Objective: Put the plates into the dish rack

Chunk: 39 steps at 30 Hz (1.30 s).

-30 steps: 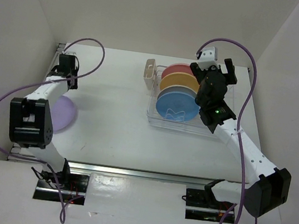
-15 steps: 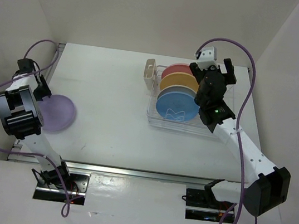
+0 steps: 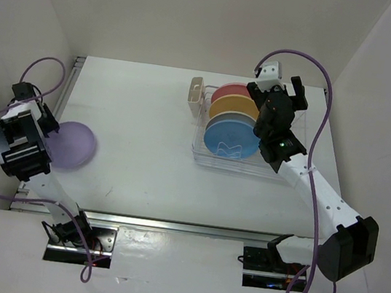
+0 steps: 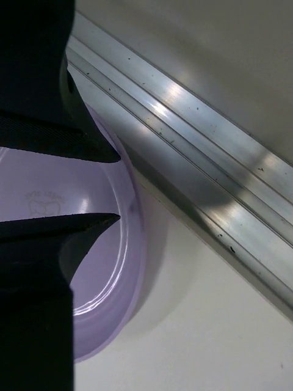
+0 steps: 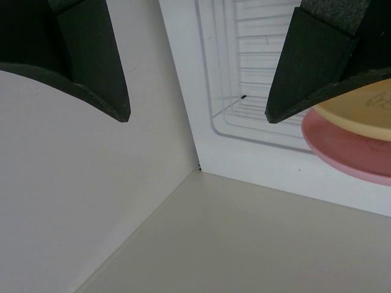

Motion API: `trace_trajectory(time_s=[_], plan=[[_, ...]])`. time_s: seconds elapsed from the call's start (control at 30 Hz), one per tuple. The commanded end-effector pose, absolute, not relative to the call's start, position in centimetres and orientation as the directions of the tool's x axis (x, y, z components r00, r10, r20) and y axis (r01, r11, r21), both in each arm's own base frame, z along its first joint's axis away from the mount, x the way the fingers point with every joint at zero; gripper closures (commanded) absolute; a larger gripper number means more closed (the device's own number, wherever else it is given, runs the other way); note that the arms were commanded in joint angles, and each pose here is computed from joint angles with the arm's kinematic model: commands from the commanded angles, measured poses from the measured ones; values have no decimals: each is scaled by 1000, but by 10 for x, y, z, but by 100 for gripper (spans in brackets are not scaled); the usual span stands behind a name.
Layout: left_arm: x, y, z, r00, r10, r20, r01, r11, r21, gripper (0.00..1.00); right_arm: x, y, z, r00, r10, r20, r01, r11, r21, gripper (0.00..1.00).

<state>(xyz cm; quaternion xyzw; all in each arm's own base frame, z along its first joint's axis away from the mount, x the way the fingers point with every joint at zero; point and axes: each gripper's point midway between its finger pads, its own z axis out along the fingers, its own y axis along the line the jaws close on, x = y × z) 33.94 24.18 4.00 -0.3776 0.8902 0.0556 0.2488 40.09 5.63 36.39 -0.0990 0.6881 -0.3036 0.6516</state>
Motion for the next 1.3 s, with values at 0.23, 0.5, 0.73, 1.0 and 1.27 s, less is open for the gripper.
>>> trace_trajectory(time_s=[0.23,0.5,0.73,1.0,1.27], plan=[[365,206,5,-671,-633,-385,-638,758,-135,64,398,53,379,-82,-505,-860,291,813,-505,0],[434,129,7,-765,-489,-419,-472,868,-153,64,400,54,381,-86,-501,-861,287,815,-503,0],[505,43,1,-816,-385,-431,-321,922,-217,64,397,52,376,-97,-502,-859,291,811,-507,0],[579,-49,29,-811,-284,-511,-161,949,-272,64,396,45,370,-126,-505,-854,306,799,-518,0],[544,-44,88,-797,-225,-561,-120,969,-217,63,402,47,363,-132,-505,-853,291,802,-521,0]])
